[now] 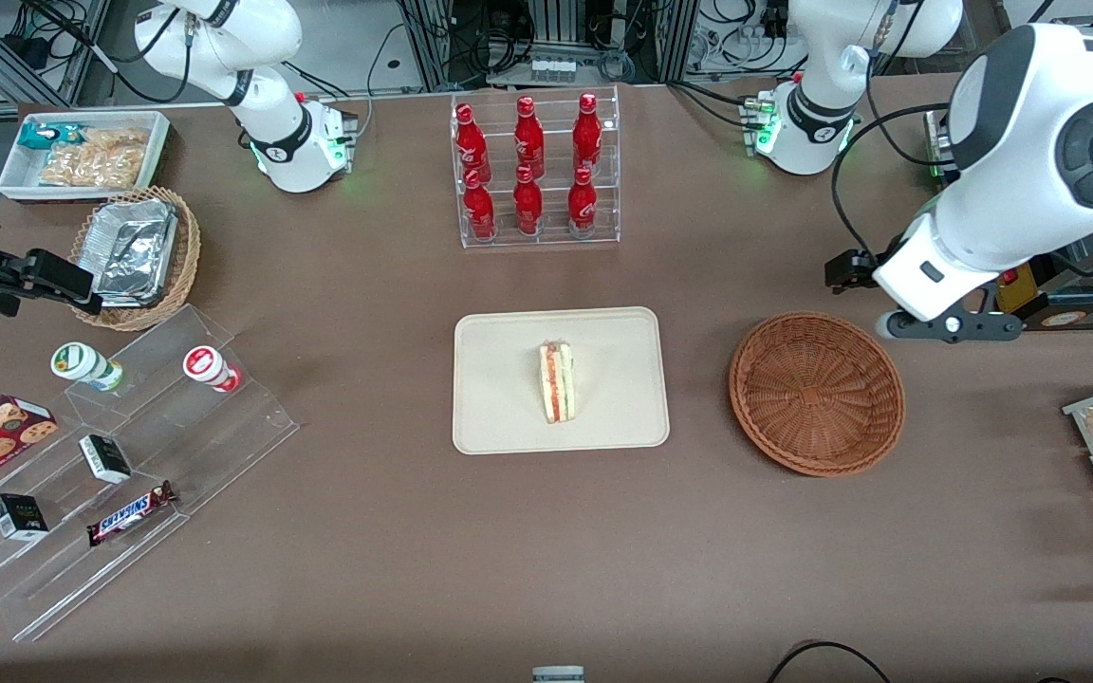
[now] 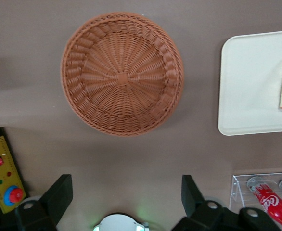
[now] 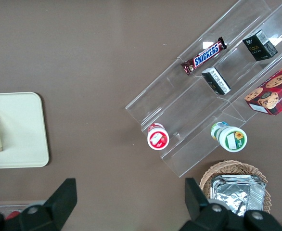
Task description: Place sandwich from basket to tray
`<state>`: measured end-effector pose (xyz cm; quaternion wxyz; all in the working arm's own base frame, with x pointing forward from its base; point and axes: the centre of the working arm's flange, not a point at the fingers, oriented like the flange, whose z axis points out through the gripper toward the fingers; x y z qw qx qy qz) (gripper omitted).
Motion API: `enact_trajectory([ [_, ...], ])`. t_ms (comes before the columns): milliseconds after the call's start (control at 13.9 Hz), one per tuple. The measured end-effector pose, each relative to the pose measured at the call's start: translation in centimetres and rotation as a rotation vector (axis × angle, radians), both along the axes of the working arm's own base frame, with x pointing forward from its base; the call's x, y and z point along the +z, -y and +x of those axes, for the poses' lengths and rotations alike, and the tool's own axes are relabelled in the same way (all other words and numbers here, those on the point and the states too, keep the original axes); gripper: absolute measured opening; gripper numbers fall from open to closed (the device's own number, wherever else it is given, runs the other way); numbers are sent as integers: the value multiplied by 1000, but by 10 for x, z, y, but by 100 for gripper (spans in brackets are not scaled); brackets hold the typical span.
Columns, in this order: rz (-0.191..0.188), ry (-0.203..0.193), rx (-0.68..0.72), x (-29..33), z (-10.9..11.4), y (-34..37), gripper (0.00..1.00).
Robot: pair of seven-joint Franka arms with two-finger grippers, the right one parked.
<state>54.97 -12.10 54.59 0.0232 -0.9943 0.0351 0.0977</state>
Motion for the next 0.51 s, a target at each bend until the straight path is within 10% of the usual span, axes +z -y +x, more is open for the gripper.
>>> enact_trajectory([
  [505, 39, 40, -16, 54, -25, -54, 100],
])
